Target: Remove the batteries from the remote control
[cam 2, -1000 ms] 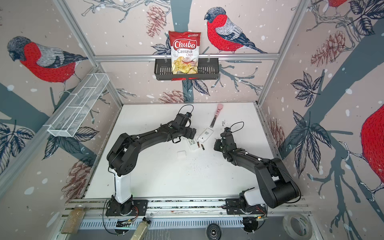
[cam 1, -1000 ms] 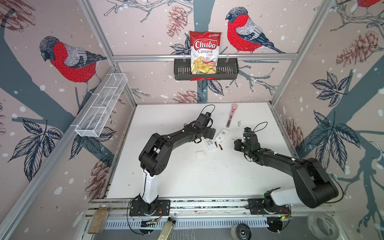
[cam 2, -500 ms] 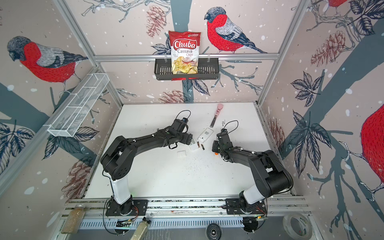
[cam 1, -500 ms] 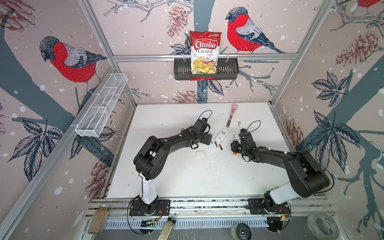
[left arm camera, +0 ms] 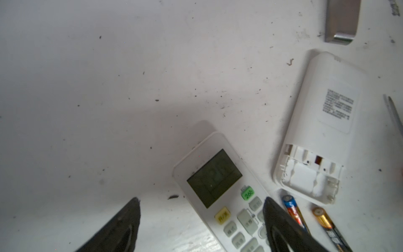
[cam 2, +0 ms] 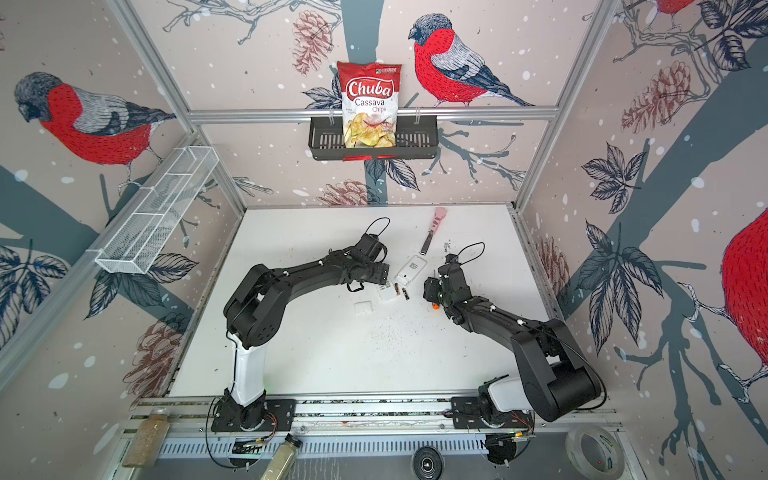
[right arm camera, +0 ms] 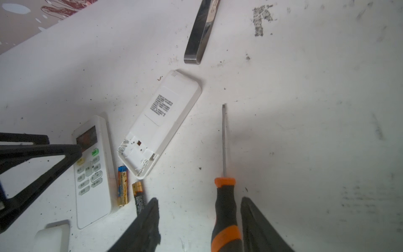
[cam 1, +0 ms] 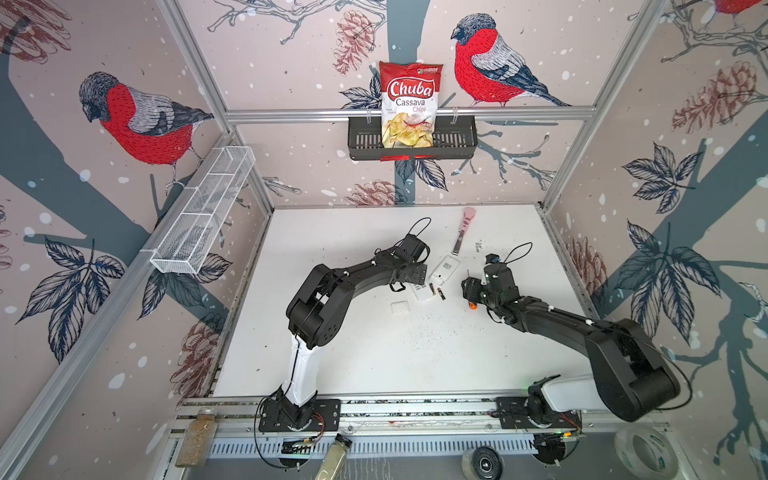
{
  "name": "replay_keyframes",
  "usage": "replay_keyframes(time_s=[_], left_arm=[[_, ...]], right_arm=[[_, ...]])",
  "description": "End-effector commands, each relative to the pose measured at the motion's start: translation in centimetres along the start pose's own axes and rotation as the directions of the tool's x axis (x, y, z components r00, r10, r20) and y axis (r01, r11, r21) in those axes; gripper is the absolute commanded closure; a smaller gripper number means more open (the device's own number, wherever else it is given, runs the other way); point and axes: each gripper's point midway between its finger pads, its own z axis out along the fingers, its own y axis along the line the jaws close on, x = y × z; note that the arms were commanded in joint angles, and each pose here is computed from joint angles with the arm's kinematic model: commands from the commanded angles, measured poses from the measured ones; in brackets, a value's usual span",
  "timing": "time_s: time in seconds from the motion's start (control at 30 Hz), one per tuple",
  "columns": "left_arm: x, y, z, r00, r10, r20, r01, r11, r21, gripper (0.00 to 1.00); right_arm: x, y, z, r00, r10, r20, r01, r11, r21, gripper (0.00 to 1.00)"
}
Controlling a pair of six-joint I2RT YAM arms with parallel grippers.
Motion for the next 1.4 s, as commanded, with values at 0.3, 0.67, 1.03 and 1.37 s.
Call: replay_keyframes(time_s=[0.3, 0.67, 1.03, 1.37], left_arm=[[1.5, 0.2, 1.5, 0.983, -0.146, -0.110, 0.138, 0.987, -0.079, 0.14], [-0.1, -0.4, 2.4, 0.980, -0.173, -0.093, 0.164, 0.981, -0.099, 0.14], [-1.1, -0.8, 3.0, 0.980, -0.169, -0.102, 0.158, 0.982, -0.107, 0.18], [-1.1, -1.9, 3.2, 0.982, -0.155, -0.109, 0.144, 0.984, -0.106, 0.20]], right_arm=[[-1.5, 1.9, -2.7, 0.997, 0.039, 0.068, -0.032, 0.994, -0.109, 0.31], [-1.8, 2.9, -3.9, 0.995, 0.040, 0.087, -0.026, 0.987, -0.161, 0.30], [-1.7, 3.2, -4.0, 0.996, 0.038, 0.082, -0.023, 0.984, -0.175, 0.30], [-1.7, 3.5, -4.0, 0.996, 0.038, 0.079, -0.023, 0.982, -0.188, 0.30]])
